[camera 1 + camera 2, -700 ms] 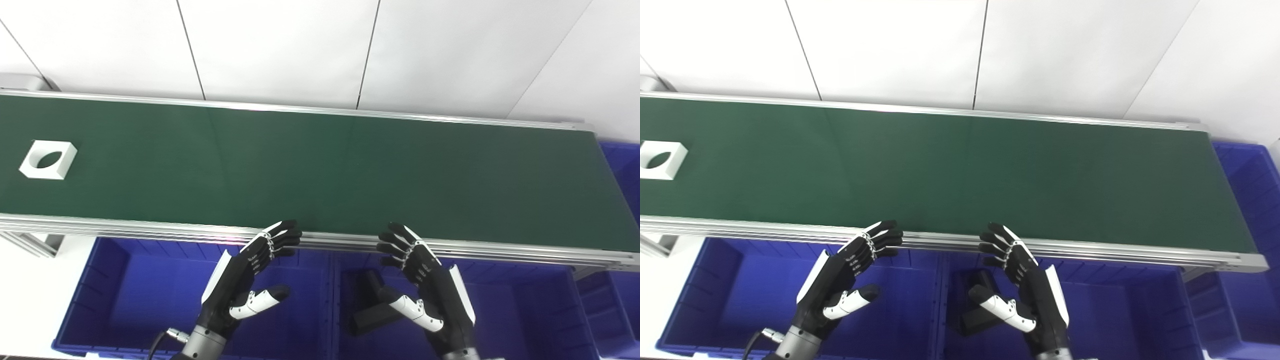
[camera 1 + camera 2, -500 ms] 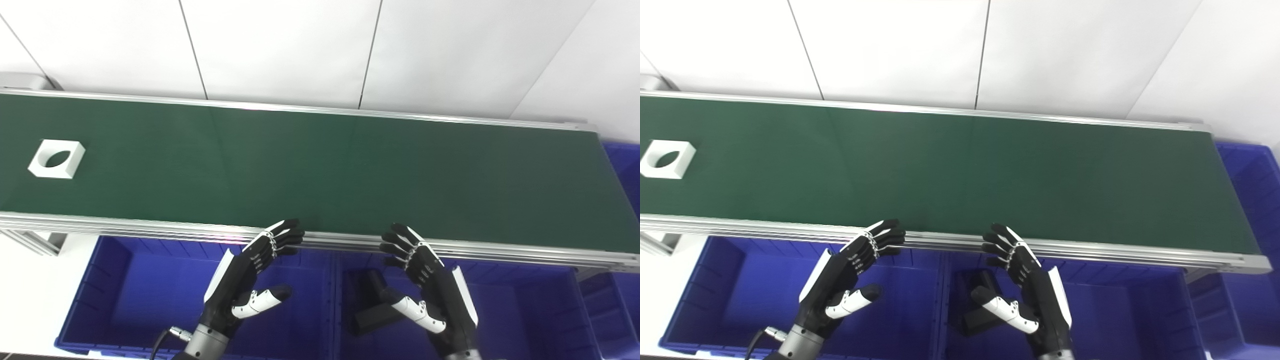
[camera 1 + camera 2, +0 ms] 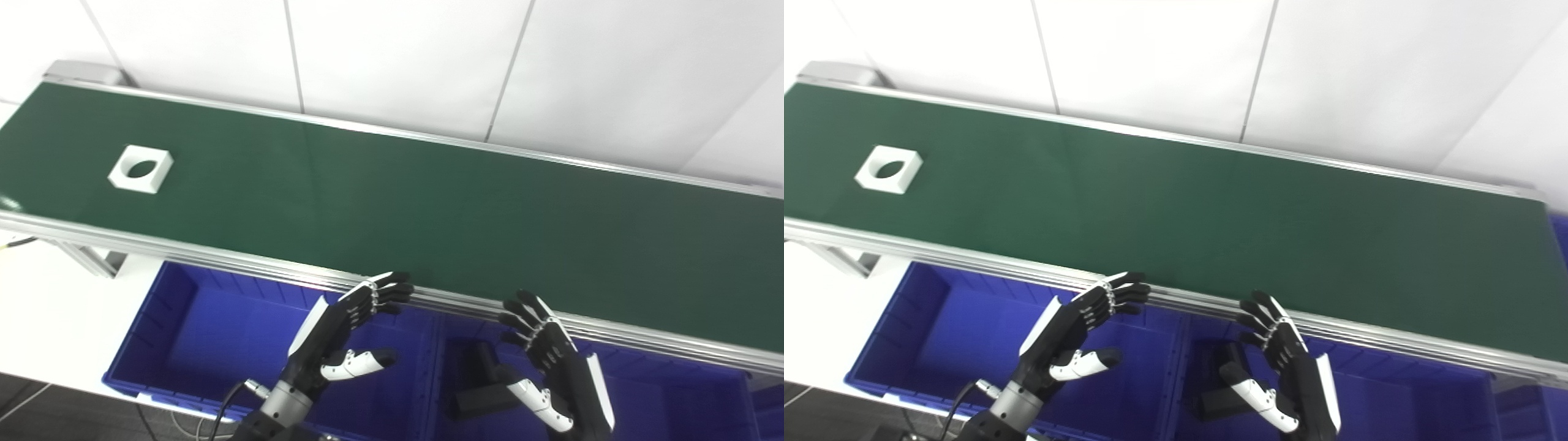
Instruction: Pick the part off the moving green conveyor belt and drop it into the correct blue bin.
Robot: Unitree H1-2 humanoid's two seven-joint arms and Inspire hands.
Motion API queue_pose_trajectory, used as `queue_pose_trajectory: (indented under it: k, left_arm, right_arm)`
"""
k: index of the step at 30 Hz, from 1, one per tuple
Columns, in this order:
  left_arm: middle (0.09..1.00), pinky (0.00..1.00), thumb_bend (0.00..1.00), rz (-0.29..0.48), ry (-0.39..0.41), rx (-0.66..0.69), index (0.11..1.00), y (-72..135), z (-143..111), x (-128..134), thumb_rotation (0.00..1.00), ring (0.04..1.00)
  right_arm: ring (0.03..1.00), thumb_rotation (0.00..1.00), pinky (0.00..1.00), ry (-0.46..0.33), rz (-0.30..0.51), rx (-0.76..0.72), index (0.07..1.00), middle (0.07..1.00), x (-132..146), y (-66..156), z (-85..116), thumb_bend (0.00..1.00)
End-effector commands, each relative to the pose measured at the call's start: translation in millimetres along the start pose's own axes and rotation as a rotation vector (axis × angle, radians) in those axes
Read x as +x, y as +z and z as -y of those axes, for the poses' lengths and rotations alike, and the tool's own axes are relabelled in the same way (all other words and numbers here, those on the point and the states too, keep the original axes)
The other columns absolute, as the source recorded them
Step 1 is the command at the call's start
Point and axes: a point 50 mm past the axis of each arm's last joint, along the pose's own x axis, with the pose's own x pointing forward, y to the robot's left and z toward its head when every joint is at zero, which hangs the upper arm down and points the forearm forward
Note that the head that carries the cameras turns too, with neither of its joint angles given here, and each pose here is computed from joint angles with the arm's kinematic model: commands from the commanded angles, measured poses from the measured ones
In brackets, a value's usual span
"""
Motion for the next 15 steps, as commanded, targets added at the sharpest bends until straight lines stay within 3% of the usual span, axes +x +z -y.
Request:
queue_pose_trajectory:
  k: [1,10,15]
  left_arm:
    - [0.795,0.72,0.82,0.059,0.002,0.014,0.825,6.7,2.5,2.7,0.61,0.773]
    - [0.784,0.69,0.84,0.076,-0.007,0.062,0.816,10.5,2.5,5.3,0.58,0.748]
    - [0.772,0.68,0.86,0.118,-0.007,0.075,0.810,22.6,0.9,6.9,0.56,0.737]
  right_arm:
    - [0.798,0.48,0.72,0.000,0.089,-0.006,0.888,0.834,3.3,8.2,2.8,0.65]
    - [0.800,0.52,0.72,-0.004,0.087,0.001,0.893,0.834,5.7,0.8,6.8,0.65]
    - [0.799,0.53,0.72,-0.005,0.080,0.002,0.898,0.839,6.7,-2.4,7.7,0.64]
